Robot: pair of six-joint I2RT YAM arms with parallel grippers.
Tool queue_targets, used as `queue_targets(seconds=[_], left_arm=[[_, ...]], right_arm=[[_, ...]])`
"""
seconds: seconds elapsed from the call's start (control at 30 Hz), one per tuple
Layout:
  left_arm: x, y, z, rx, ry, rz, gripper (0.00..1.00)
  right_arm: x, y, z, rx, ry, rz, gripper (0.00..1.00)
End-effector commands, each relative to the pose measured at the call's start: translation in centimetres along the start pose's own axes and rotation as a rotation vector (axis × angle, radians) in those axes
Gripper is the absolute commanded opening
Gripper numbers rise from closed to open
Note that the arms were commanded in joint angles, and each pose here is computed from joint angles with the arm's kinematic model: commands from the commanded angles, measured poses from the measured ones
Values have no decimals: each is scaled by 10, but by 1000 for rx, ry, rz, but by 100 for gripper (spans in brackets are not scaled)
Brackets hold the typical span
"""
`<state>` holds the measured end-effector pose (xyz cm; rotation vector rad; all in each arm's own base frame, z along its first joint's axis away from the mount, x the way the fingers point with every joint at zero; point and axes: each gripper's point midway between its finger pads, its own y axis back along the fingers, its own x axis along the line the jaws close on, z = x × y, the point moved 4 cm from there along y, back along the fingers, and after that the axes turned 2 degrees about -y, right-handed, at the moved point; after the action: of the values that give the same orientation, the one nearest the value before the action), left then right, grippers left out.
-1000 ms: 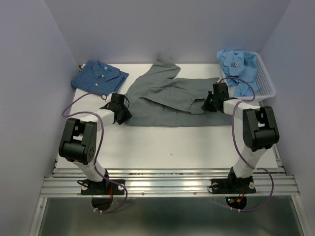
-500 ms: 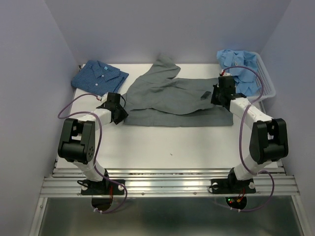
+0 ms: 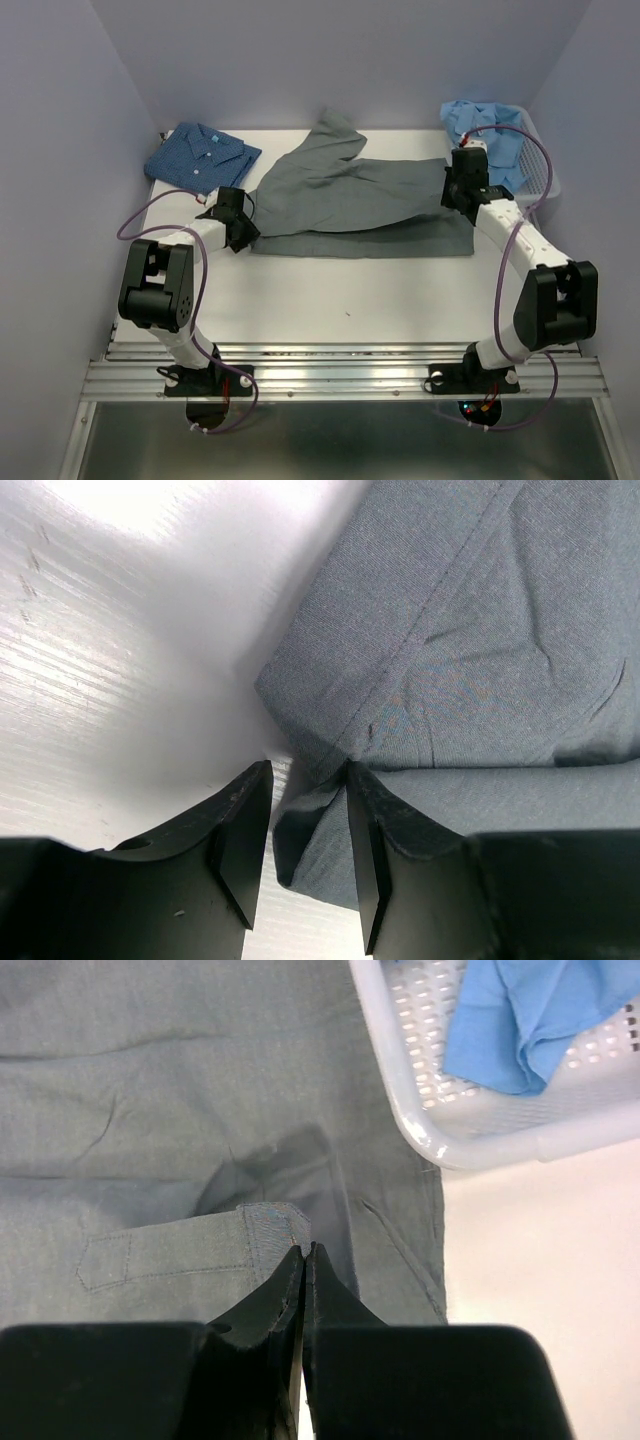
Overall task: Fold and stack the long sleeve shirts
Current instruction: Fold the shirt
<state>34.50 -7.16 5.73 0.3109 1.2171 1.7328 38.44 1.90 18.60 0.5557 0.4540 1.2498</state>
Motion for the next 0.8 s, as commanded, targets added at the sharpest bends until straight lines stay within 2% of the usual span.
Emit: queue_targets(seconds=[0.0,0.3,0.5,0.77], left_arm=[[10,-5,-5,35,-12,53,47],[8,-5,-8,55,-22,37,47],[8,-5,-7,63,-35,37,47],[10,-1,-6,57,-49,41,47]], right_arm=[[-13,25,26,-79,-22,-69,1],[-22,24,13,-64,16,-108,1],[-19,-6,-16,-24,41,-121,1],[-35,-30,-43,5,65,-258,1]])
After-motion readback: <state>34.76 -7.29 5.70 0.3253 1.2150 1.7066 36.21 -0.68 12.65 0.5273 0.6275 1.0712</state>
